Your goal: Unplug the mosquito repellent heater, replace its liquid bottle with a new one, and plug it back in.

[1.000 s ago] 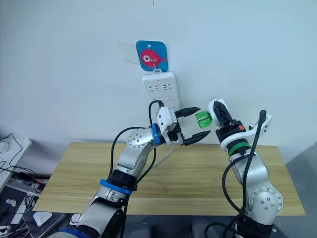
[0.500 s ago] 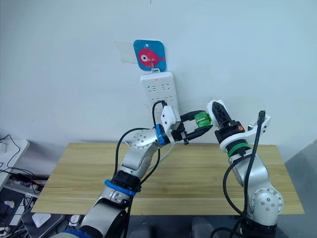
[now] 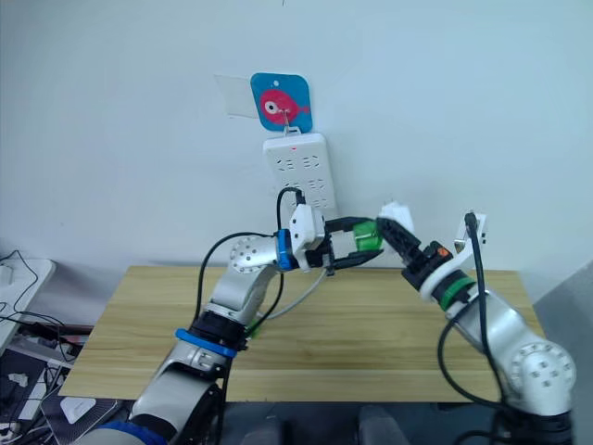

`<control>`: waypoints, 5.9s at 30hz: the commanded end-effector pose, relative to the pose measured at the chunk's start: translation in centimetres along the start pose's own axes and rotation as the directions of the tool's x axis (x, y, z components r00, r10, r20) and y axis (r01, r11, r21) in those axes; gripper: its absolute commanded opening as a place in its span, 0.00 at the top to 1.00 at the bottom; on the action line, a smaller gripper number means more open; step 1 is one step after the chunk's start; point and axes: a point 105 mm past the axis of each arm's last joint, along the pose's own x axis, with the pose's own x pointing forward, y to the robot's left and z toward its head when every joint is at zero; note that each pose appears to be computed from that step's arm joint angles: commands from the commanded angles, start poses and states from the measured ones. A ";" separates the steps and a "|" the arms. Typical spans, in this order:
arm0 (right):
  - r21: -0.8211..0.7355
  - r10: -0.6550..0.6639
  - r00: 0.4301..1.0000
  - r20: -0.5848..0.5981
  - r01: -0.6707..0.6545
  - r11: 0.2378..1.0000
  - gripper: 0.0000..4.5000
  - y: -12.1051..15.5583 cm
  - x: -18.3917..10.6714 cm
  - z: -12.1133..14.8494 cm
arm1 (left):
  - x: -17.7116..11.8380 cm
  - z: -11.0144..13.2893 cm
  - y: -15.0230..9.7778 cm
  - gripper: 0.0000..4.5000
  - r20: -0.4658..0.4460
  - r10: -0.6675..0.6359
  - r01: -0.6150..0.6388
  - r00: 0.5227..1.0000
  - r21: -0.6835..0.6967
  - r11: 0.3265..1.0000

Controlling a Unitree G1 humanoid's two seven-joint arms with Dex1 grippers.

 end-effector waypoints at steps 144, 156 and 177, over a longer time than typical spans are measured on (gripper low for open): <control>0.046 0.229 0.799 -0.556 -0.245 0.968 0.34 0.1 -3.4 0.7 | -2.7 3.7 -2.3 0.00 0.156 -0.275 0.211 0.949 -0.960 0.185; 0.110 0.251 0.845 -0.472 -0.226 0.968 0.34 -0.8 -3.3 2.9 | -5.1 3.5 -0.9 0.00 -0.098 -0.216 0.176 0.971 -0.316 0.932; 0.144 0.381 0.796 -0.471 -0.356 0.923 0.34 1.5 -2.2 2.7 | -1.5 4.1 -2.1 0.00 0.106 -0.152 -0.019 0.983 0.872 0.489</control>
